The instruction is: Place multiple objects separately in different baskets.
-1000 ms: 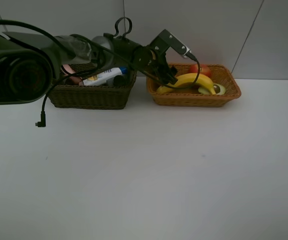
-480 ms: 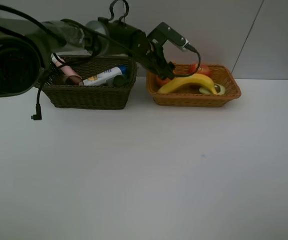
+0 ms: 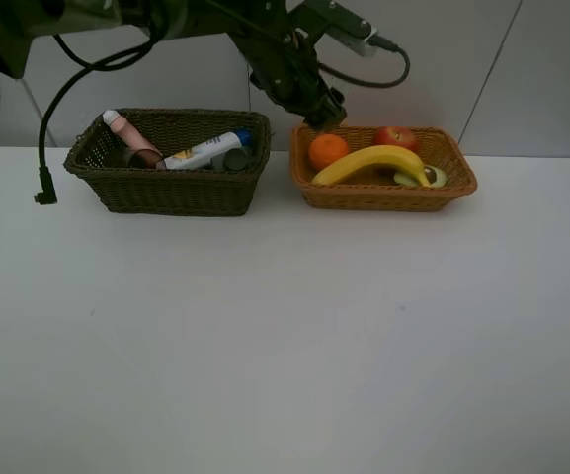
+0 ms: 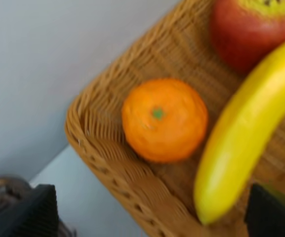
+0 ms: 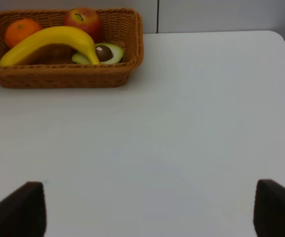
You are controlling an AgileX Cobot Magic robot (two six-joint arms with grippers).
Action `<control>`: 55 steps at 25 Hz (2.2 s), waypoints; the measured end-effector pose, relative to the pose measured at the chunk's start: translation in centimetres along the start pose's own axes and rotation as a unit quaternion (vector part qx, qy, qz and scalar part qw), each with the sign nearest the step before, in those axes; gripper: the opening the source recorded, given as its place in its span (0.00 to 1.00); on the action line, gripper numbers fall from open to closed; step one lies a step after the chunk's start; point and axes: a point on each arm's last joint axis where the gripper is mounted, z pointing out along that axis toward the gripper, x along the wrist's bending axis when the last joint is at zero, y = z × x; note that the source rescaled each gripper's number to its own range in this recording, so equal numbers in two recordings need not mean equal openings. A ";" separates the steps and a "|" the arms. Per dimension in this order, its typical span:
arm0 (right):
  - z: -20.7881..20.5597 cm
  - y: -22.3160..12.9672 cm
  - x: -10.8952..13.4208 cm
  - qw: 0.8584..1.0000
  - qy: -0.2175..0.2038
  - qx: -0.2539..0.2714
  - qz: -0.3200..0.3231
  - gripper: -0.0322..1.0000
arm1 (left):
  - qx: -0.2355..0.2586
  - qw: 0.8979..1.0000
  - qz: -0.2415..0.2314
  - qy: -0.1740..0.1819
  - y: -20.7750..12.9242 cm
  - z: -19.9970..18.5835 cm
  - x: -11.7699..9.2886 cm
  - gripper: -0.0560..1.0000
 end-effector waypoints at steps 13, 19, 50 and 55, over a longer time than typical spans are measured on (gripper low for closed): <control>0.0 0.0 0.0 1.000 0.000 0.000 0.000 0.82 | 0.133 0.990 -0.044 -0.024 -2.7 -10.0 -0.4 1.00; 0.0 0.0 0.0 1.000 0.000 0.000 0.000 0.82 | 0.155 0.985 -0.064 -0.029 -7.3 -14.6 -1.0 1.00; 0.0 0.0 0.0 1.000 0.000 0.000 0.000 0.82 | 0.156 0.984 -0.085 -0.029 -30.9 -30.2 -4.5 1.00; 0.0 0.0 0.0 1.000 0.000 0.000 0.000 0.82 | 0.129 0.989 -0.071 -0.023 -32.9 -31.1 -4.6 1.00</control>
